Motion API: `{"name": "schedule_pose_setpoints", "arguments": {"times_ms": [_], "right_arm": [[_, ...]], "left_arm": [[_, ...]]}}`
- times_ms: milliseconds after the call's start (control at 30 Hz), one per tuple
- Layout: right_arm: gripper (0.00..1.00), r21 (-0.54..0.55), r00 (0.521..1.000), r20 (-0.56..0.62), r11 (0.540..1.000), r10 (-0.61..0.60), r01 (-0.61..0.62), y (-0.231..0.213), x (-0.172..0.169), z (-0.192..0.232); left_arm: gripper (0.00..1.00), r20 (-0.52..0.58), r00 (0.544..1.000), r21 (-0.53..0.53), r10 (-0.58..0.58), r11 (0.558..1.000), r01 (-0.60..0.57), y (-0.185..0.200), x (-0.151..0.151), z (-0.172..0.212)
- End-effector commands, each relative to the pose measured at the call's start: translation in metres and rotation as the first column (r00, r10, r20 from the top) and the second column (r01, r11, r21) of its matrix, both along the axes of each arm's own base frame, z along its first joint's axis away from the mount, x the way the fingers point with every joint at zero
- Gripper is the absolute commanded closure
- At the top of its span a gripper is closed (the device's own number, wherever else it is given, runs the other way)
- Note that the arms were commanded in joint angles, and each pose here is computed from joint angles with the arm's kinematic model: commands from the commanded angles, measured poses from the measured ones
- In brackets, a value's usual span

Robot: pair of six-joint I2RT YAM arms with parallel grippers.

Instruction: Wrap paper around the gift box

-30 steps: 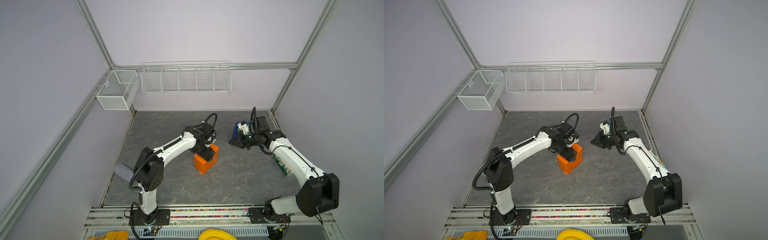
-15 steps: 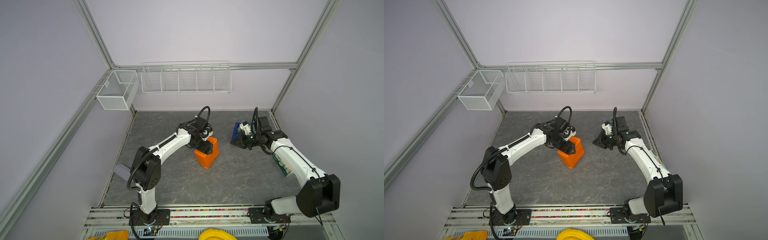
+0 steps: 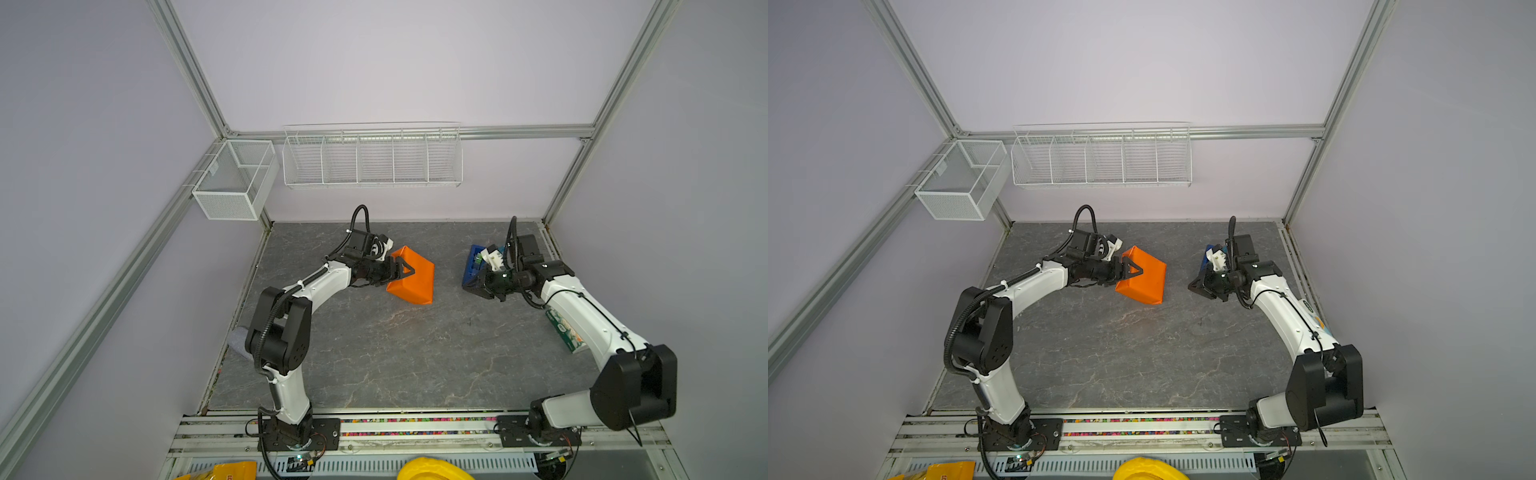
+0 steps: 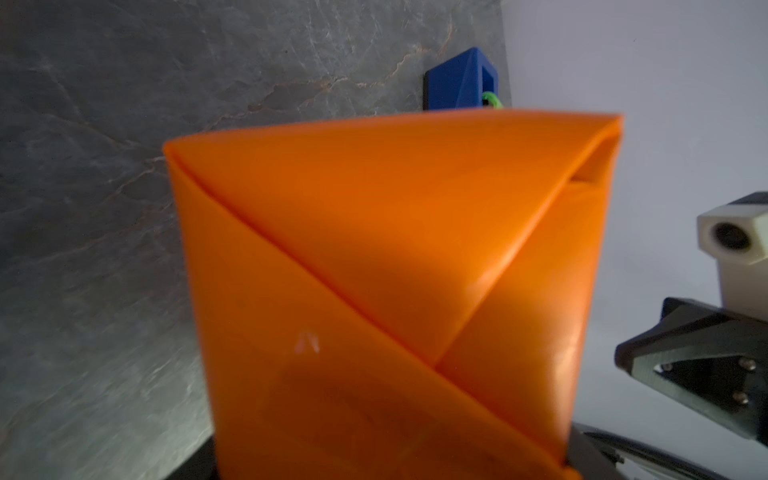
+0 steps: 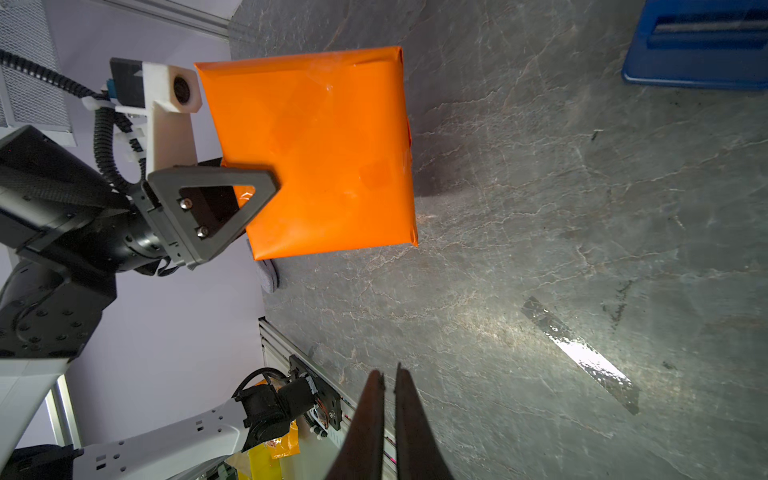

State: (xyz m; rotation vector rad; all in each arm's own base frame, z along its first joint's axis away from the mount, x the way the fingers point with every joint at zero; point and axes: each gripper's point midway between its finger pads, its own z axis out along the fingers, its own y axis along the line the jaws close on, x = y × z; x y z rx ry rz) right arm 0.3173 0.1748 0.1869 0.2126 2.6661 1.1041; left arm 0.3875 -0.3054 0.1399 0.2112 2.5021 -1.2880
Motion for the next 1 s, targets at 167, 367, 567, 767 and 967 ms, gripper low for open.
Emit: {"name": "schedule_pose_setpoints", "arguments": {"times_ms": [167,367,567,767,967], "right_arm": [[0.88,-0.018,0.999,-0.040,0.999,0.028,-0.029,-0.001,-0.003,-0.020],[0.89,-0.031,0.997,-0.070,0.999,0.031,-0.034,-0.002,-0.007,-0.032],[0.88,-0.036,0.997,-0.073,0.999,0.026,-0.029,-0.004,-0.007,-0.033],[0.88,-0.062,0.997,-0.071,0.998,0.025,-0.029,-0.006,-0.005,-0.036],[0.77,-0.214,0.996,0.051,0.974,-0.069,0.079,-0.045,0.012,-0.039]], "left_arm": [[0.28,-0.040,0.999,-0.172,0.009,0.985,-0.015,-0.009,0.016,-0.011],[0.23,-0.071,0.997,-0.130,0.020,0.991,-0.029,0.002,0.014,-0.038],[0.12,-0.054,0.998,0.014,0.037,0.999,-0.036,0.021,0.010,-0.051],[0.09,-0.023,0.999,0.176,0.044,0.984,-0.040,0.042,0.010,-0.054],[0.09,-0.004,0.999,0.254,0.047,0.966,-0.045,0.054,0.009,-0.051]]}}
